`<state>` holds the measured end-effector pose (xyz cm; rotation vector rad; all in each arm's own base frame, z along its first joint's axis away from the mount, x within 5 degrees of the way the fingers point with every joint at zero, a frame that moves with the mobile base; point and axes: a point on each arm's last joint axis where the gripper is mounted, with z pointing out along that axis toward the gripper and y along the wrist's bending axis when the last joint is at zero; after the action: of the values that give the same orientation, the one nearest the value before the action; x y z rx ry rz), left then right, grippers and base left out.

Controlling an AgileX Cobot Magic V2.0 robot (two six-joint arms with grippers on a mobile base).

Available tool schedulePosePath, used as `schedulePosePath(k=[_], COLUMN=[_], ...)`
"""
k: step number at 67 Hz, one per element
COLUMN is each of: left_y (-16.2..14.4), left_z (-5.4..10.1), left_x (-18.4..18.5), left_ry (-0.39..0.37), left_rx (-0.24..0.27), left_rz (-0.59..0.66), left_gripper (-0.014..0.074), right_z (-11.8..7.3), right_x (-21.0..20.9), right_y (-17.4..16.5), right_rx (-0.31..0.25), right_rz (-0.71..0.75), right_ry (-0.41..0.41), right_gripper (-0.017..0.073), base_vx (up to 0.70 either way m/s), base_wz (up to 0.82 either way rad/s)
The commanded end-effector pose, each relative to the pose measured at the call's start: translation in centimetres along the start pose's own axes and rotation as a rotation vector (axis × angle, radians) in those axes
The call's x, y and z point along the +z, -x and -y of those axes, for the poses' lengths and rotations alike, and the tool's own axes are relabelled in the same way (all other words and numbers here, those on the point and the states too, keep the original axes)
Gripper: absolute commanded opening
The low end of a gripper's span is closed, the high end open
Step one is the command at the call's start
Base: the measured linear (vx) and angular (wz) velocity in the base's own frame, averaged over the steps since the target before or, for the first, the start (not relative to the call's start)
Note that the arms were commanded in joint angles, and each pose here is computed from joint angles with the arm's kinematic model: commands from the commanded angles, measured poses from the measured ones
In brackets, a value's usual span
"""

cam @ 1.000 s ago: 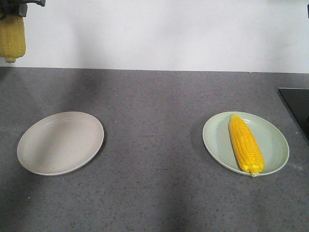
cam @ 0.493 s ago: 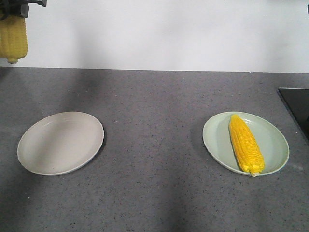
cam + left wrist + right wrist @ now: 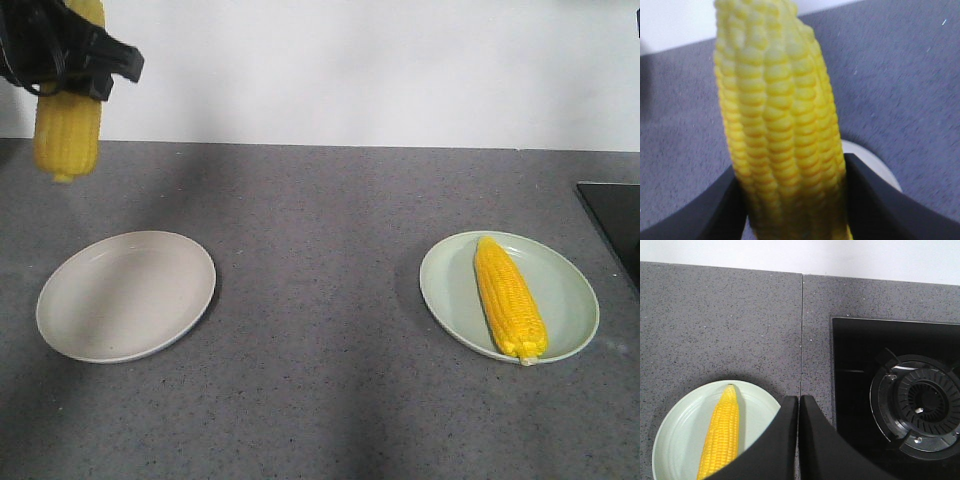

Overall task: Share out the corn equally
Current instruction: 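Lower the held corn cob with the left gripper toward the cream plate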

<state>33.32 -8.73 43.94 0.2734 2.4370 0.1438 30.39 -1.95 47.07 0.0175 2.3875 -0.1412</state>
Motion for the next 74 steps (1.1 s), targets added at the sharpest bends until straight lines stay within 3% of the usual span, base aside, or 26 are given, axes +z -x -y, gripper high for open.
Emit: schedulePosePath(k=[1,15,33,49,74], left_y=[-0.4,-2.9,-5.4,-5.6,-6.2], left_z=[-0.4,0.7,-0.5,-0.2,0.4], left_x=[-1.0,2.7,5.7,7.7,11.6], left_ry=[0.020,-0.053,-0.078,-0.228,-0.230], left_rx=[0.001,-0.009,-0.072,-0.092,-0.090], left_rz=[0.039,-0.121,-0.259,-0.311,-0.410], left_gripper=[0.0146,0.0146,0.0146,0.0150,0.0156], right_z=[0.4,0.4,0.4,0.4,0.4], right_x=[-2.1,-2.1,-2.1,-2.1,-2.1], right_y=[0.0,0.0,0.0,0.0,0.0], right_rx=[0.001,0.001,0.001,0.001,0.001], right_rz=[0.048,0.048,0.048,0.048,0.048], right_ry=[-0.012,-0.012,-0.012,-0.012,-0.012], right_gripper=[-0.0009,-0.0009,-0.0009,-0.0009,-0.0009], base_vx=[0.00,0.00,0.00,0.00,0.00], base_wz=[0.00,0.00,0.00,0.00,0.00])
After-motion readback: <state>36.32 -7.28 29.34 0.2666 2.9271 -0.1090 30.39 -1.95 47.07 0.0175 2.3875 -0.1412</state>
